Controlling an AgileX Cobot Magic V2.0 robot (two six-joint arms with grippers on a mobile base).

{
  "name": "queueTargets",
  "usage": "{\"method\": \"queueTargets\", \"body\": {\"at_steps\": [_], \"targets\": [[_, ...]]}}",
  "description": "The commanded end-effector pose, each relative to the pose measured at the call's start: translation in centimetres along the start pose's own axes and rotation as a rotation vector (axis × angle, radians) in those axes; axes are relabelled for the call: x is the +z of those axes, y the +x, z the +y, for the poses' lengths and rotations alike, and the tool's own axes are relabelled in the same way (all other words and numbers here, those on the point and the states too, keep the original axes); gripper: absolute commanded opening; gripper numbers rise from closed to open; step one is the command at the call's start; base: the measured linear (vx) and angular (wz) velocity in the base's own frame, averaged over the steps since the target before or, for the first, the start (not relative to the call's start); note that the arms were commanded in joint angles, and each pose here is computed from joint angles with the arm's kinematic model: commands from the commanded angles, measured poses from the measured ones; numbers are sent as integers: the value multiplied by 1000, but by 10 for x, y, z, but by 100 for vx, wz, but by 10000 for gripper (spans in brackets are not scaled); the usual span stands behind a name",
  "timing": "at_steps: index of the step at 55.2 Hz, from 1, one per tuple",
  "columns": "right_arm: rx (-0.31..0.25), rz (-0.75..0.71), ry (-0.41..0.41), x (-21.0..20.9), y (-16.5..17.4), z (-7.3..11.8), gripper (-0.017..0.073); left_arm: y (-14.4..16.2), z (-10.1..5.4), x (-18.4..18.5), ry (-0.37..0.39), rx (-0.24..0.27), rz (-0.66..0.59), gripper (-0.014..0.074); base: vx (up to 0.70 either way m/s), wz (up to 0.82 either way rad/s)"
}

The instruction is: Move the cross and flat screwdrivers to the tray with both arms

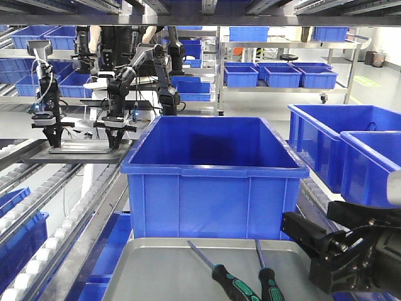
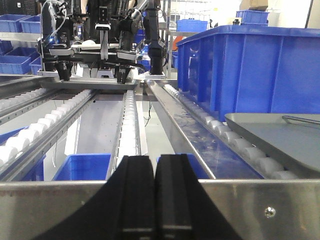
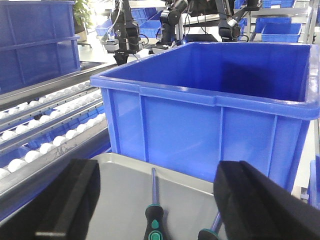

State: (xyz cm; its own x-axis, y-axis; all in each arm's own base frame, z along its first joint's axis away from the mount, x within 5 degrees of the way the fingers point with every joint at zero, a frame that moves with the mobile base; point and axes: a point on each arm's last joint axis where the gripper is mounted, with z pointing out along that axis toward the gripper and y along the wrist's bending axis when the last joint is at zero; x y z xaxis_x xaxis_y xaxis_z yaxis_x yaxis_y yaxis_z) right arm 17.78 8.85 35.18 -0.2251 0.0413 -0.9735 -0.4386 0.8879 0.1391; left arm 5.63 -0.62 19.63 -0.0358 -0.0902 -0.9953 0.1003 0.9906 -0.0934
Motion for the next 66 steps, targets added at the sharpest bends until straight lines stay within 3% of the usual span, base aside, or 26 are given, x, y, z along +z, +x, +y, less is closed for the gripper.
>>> {"method": "queueTargets", "body": {"at_steps": [1,14,23,28,36,46,48,52,57,61,66], "targets": [[-15,-123,24,-5,-21,-1,552,-16,-1,-2,3,-9,-104,-6,0,0],[-15,-123,24,-5,-21,-1,552,-16,-1,-2,3,-9,-104,-6,0,0],[-85,-211,53,-20,-19,-4,528,-16,-1,-2,3,-9,-104,-6,0,0],[-106,-271,112,-41,2,-14,492,-16,-1,-2,3,-9,-104,-6,0,0],[-66,-319,260,-80,44,-34,386,-16,-1,-2,3,-9,-104,-6,0,0],[-208,-298,435,-114,103,-42,189,-16,-1,-2,3,-9,-104,-6,0,0],[-205,-301,461,-119,116,-42,142,-16,-1,-2,3,-9,-104,-6,0,0],[-161,-316,492,-123,137,-44,61,-16,-1,-2,3,-9,-104,-6,0,0],[-172,-336,508,-122,164,-46,-15,-16,-1,-2,3,-9,-105,-6,0,0],[-145,-242,516,-119,171,-49,-13,-16,-1,-2,3,-9,-108,-6,0,0],[-143,-235,516,-119,173,-49,-12,-16,-1,-2,3,-9,-107,-6,0,1]]}}
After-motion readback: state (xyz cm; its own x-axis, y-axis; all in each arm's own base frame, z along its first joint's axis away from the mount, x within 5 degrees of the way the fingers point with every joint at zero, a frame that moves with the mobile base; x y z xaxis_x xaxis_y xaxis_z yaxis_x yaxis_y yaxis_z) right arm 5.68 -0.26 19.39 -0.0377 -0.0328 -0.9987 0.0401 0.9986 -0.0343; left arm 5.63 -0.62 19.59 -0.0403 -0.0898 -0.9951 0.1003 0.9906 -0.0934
